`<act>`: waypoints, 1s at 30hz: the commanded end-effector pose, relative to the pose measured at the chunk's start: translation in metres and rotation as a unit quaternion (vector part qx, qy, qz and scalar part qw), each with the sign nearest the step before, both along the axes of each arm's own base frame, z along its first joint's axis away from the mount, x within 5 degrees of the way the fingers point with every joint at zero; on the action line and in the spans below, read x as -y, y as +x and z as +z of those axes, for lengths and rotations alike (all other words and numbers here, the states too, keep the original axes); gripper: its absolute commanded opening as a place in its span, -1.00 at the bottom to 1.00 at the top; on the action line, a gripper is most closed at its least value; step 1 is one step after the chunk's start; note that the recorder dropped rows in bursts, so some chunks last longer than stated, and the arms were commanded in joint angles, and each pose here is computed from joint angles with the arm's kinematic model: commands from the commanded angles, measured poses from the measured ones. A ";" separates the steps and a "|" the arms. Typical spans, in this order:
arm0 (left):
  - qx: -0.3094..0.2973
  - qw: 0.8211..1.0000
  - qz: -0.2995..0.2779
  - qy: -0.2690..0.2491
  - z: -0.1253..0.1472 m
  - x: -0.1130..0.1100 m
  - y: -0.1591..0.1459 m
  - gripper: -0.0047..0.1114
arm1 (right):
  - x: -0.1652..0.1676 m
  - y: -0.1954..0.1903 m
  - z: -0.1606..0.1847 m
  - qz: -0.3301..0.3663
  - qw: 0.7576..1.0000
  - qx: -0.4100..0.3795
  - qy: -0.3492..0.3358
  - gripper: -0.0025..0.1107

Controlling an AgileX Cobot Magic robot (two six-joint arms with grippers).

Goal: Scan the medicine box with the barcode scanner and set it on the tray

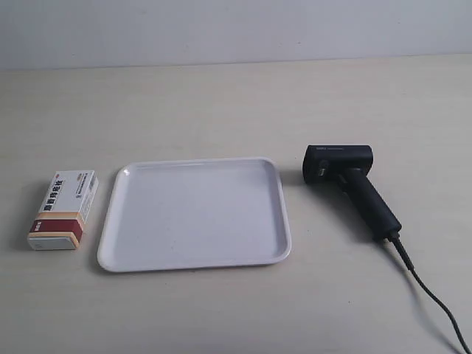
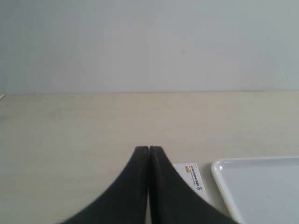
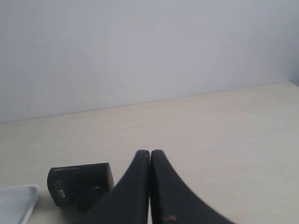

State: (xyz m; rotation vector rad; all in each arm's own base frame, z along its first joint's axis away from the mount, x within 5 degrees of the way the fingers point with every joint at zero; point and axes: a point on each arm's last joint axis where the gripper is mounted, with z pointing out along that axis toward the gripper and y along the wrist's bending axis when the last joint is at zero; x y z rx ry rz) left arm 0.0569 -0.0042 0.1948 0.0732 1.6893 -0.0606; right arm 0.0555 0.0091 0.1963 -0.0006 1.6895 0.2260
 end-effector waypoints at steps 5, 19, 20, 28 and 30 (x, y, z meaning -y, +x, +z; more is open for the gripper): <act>-0.001 1.000 0.000 -0.001 0.000 0.000 0.000 -0.87 | 0.000 0.000 -0.001 -0.003 1.000 0.002 0.000 -0.95; 0.035 0.997 -0.002 -0.068 0.008 0.001 0.001 -0.87 | 0.000 0.000 -0.001 -0.003 1.000 0.002 -0.001 -0.95; 0.054 0.991 -0.003 -0.123 0.012 0.002 0.001 -0.87 | 0.000 0.000 -0.001 -0.003 1.000 0.002 -0.001 -0.95; 0.222 0.941 -0.035 -0.252 0.045 0.000 -0.006 -0.88 | 0.001 0.000 0.008 -0.008 0.999 0.049 0.016 -0.95; 0.231 0.955 -0.025 -0.186 0.056 0.000 -0.005 -0.92 | 0.001 0.000 0.012 -0.011 0.996 0.067 0.062 -0.95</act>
